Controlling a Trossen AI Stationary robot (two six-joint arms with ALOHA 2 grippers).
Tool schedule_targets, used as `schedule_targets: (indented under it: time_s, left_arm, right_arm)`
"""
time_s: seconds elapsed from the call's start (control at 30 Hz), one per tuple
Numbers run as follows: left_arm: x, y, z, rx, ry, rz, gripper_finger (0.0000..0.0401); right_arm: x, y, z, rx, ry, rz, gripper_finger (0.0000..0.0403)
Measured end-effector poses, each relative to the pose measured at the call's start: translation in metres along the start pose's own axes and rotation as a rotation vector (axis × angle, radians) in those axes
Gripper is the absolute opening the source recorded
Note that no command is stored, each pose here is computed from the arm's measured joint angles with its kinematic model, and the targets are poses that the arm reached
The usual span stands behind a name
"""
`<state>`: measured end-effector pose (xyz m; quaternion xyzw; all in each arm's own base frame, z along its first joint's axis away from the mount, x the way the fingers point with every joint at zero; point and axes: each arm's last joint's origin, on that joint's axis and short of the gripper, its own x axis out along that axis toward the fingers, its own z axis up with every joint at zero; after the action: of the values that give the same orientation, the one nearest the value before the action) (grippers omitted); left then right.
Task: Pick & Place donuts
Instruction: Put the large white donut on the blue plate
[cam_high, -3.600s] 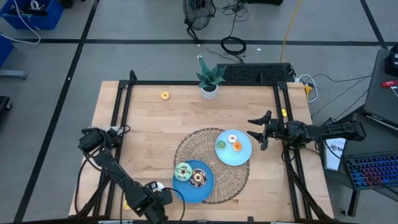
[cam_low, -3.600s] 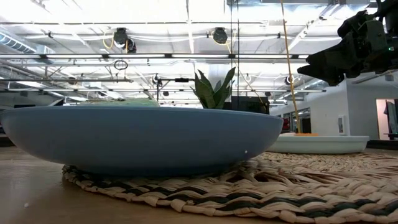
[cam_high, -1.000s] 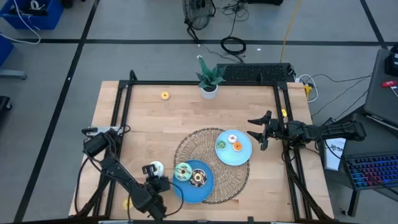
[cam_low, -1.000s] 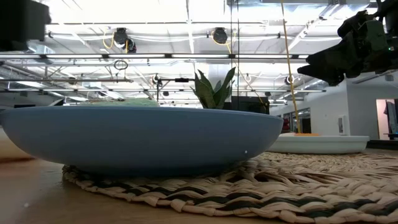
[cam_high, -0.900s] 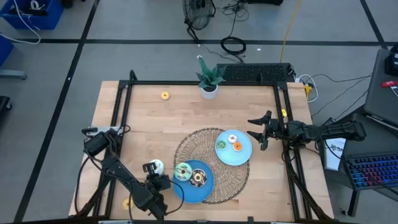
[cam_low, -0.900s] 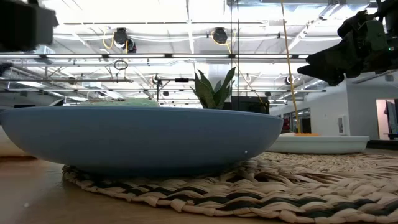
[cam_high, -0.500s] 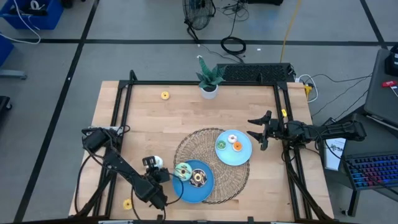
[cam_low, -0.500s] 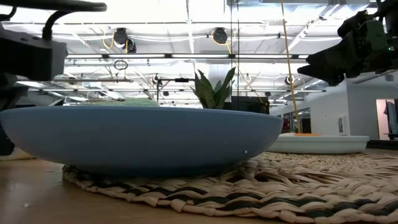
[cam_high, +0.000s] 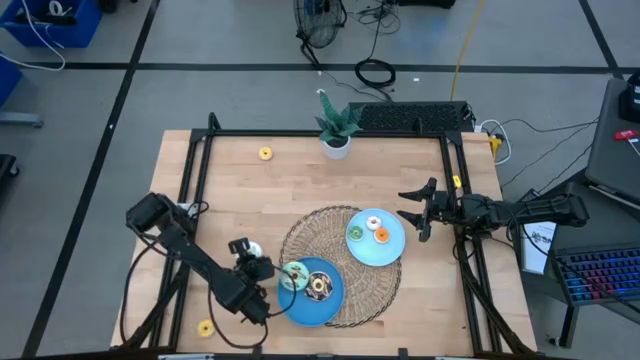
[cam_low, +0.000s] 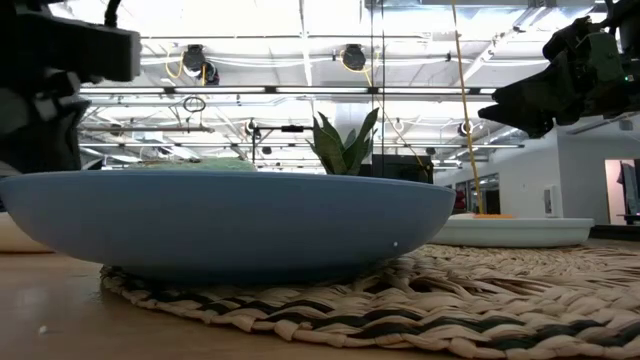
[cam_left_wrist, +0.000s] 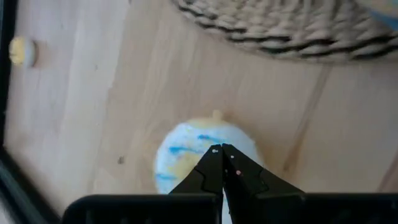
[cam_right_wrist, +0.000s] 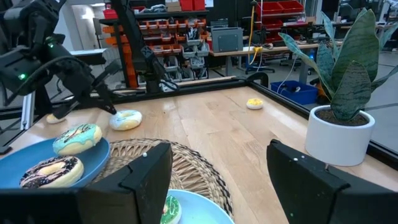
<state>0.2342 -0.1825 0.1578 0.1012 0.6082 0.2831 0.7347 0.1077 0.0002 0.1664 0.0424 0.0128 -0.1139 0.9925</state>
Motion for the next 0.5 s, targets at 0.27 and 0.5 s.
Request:
schedule_targets:
  time_s: [0.27,0.5]
  left_arm:
    - [-0.037,0.051,-0.011,-0.017,0.055,0.01,0.0005]
    - [-0.084,0.123,-0.028,-0.183,-0.428,-0.063,0.0004]
  right_arm:
    - [0.0,0.0,0.0,0.0,0.0,0.0,0.0242]
    - [0.0,0.0,0.0,0.0,0.0,0.0,0.0242]
